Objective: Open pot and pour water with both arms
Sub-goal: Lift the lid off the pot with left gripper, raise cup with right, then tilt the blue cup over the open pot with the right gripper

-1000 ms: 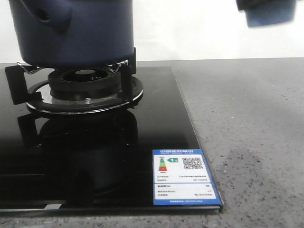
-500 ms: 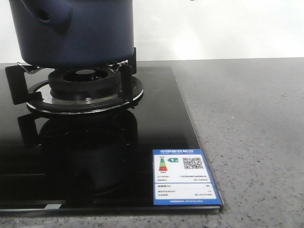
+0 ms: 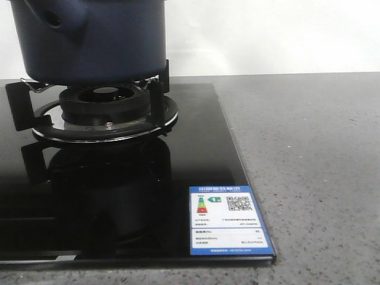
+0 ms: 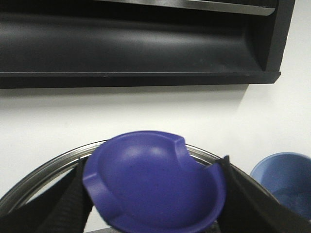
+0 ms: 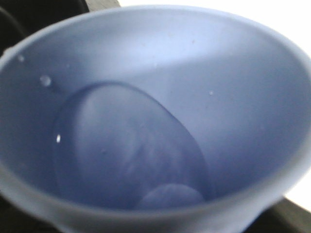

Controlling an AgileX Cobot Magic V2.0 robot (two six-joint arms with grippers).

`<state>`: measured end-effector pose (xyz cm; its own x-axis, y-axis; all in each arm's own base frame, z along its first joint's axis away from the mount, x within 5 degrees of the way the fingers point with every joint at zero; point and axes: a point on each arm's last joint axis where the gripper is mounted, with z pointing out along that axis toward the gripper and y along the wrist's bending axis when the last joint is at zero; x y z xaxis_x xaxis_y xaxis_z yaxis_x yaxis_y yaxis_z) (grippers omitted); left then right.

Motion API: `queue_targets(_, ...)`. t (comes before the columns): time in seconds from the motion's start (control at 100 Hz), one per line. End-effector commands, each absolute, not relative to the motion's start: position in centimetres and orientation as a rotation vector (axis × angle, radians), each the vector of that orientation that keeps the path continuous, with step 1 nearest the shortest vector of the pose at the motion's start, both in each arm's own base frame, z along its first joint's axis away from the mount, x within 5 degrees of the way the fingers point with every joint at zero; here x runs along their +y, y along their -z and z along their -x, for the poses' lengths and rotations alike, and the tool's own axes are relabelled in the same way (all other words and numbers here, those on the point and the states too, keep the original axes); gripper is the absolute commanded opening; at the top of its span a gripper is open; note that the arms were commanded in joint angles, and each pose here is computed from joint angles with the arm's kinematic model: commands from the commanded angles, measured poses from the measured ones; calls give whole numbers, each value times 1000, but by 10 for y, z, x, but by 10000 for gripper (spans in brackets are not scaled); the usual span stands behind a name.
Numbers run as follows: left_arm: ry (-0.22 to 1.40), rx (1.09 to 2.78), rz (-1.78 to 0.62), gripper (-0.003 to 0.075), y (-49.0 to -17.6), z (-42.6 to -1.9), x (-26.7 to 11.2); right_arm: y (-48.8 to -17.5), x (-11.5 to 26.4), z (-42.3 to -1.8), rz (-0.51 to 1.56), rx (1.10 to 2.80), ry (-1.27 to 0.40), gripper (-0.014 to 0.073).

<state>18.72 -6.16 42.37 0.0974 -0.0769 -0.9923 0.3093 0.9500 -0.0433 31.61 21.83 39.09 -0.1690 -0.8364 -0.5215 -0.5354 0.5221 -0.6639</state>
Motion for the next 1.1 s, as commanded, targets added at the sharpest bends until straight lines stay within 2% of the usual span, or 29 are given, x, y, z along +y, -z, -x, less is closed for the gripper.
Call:
queue_targets(0.0, 269, 1309, -142, 403, -447, -180, -55, -425, 217, -310, 1123, 1661, 514, 367)
queue_targets(0.55, 273, 1329, -152, 403, -445, -181, -56, -424, 221, -319, 1269, 1468, 836, 367)
queue_targets(0.8, 273, 1327, -151, 403, -445, -181, -56, -429, 221, -321, 1316, 1376, 923, 367)
queue_targets(1.09, 271, 1320, -147, 403, -446, -181, -56, -440, 225, -322, 1348, 1174, 1051, 367)
